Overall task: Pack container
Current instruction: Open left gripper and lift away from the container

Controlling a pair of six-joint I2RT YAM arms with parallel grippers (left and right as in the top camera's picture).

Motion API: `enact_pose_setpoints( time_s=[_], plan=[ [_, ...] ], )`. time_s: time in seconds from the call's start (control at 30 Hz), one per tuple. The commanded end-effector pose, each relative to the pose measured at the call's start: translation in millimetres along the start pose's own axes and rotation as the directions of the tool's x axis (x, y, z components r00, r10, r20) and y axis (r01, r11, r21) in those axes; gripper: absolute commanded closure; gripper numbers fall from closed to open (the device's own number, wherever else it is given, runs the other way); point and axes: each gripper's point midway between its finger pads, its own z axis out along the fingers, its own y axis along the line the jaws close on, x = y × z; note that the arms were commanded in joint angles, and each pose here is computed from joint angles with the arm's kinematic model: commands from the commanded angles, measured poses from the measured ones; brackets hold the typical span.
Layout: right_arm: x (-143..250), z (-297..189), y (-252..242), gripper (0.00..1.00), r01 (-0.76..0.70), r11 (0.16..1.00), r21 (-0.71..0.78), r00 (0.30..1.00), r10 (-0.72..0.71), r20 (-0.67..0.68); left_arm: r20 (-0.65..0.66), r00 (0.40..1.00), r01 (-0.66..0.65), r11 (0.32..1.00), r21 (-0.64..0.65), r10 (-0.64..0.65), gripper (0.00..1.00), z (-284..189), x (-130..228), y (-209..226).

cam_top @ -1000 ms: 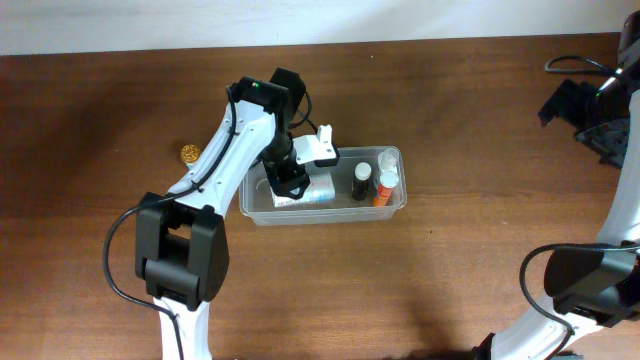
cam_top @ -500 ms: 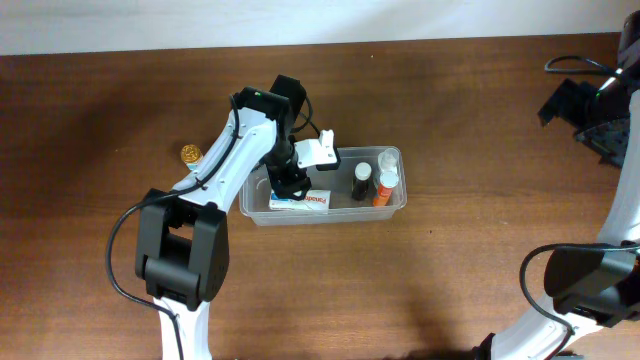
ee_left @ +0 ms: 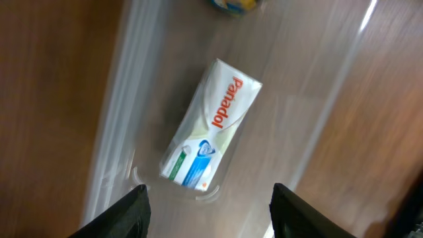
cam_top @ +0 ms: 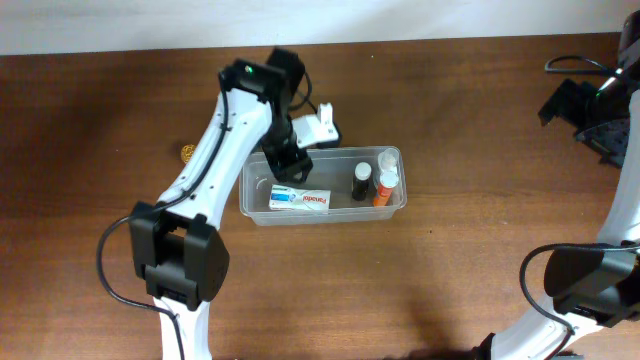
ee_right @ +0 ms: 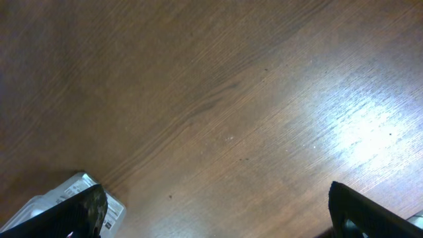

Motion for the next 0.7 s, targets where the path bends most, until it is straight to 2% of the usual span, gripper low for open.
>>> enact_pose_setpoints(
  time_s=[0.0, 0.07, 0.13, 0.2, 0.3, 0.4, 0.5, 0.67],
  plan=[
    [-1.7, -5.4, 0.0, 0.02, -0.004, 1.000, 0.000, 1.000, 0.004, 0.020, 0.096, 0.984, 0.153, 0.987, -0.050, -0.148, 0.40, -45.7, -13.9, -0.2],
    [-1.8, -5.4, 0.0, 0.02, -0.004, 1.000, 0.000, 1.000, 0.004, 0.020, 0.118, 0.960, 0.265, 0.961, -0.080, -0.255, 0.36, -63.0, -9.9, 7.4],
    [-1.8, -5.4, 0.0, 0.02, -0.004, 1.000, 0.000, 1.000, 0.004, 0.020, 0.151, 0.894, 0.442, 0.887, -0.137, -0.422, 0.33, -79.2, 3.1, 27.9],
    [-1.8, -5.4, 0.0, 0.02, -0.004, 1.000, 0.000, 1.000, 0.004, 0.020, 0.195, 0.790, 0.611, 0.771, -0.180, -0.581, 0.26, -93.4, 25.3, 52.3],
    [-1.7, -5.4, 0.0, 0.02, -0.004, 1.000, 0.000, 1.000, 0.004, 0.020, 0.235, 0.661, 0.750, 0.638, -0.174, -0.713, 0.20, -104.1, 60.0, 78.9],
    [-1.7, -5.4, 0.0, 0.02, -0.003, 1.000, 0.000, 1.000, 0.003, 0.020, 0.240, 0.579, 0.815, 0.554, -0.170, -0.779, 0.13, -107.4, 93.4, 96.7],
    [-1.8, -5.4, 0.0, 0.02, -0.004, 1.000, 0.000, 1.000, 0.004, 0.020, 0.234, 0.532, 0.847, 0.512, -0.146, -0.814, 0.02, -105.2, 113.4, 105.3],
    [-1.8, -5.4, 0.0, 0.02, -0.004, 1.000, 0.000, 1.000, 0.004, 0.020, 0.228, 0.511, 0.859, 0.492, -0.140, -0.828, 0.01, -84.6, 123.3, 123.6]
  ],
)
